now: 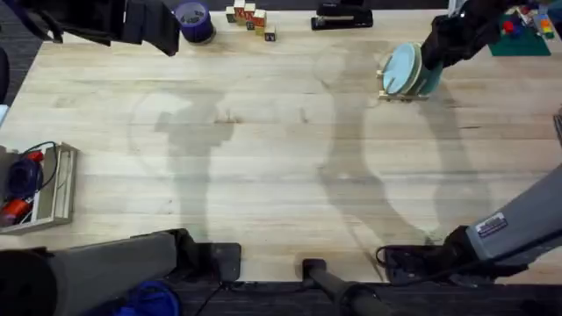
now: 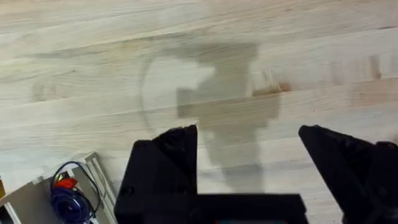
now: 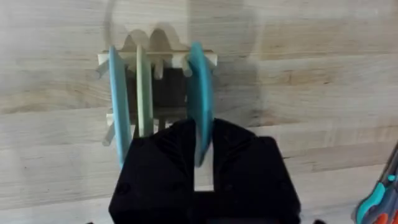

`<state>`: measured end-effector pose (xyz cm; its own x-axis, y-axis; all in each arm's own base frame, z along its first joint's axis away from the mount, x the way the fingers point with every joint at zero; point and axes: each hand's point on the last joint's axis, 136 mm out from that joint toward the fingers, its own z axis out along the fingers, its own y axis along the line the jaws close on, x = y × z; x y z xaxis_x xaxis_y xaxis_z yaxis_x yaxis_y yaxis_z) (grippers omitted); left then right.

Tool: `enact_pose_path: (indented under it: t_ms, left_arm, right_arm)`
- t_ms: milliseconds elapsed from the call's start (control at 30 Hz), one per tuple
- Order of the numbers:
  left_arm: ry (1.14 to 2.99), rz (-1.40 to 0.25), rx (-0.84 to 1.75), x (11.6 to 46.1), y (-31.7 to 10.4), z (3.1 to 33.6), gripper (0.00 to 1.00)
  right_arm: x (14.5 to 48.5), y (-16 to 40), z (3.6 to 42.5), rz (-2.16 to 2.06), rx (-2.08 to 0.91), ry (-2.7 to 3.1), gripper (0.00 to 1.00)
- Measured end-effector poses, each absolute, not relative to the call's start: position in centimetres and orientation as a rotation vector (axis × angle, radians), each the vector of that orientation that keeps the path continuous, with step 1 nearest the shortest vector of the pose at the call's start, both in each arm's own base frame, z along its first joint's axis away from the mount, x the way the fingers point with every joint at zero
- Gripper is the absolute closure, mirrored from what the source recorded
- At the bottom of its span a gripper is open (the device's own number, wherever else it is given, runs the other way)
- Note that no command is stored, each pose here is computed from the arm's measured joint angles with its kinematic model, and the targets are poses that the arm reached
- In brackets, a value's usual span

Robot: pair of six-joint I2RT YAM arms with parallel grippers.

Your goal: Pick up the plates from the table one by one and place each into a slot on the dish rack.

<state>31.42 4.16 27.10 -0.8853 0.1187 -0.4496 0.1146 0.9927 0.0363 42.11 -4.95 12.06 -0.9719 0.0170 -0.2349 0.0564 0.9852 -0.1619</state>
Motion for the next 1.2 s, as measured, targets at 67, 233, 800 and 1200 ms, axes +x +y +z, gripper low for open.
enact_pose_path:
  t_ms: [67, 233, 800, 1200]
  left_arm:
    - [2.669, 0.012, 0.165, 31.4, 4.2, 27.1, 0.006]
    - [2.669, 0.012, 0.165, 31.4, 4.2, 27.1, 0.006]
    - [2.669, 0.012, 0.165, 31.4, 4.2, 27.1, 0.006]
    - [2.669, 0.012, 0.165, 31.4, 4.2, 27.1, 0.006]
  right_arm:
    - [42.1, -4.9, 12.1, -0.243, 0.056, 2.895, 0.835]
    - [42.1, -4.9, 12.1, -0.237, 0.056, 2.894, 0.801]
    - [42.1, -4.9, 12.1, -0.238, 0.055, 2.897, 0.807]
    - [42.8, -4.9, 16.1, -0.239, 0.050, 2.827, 0.800]
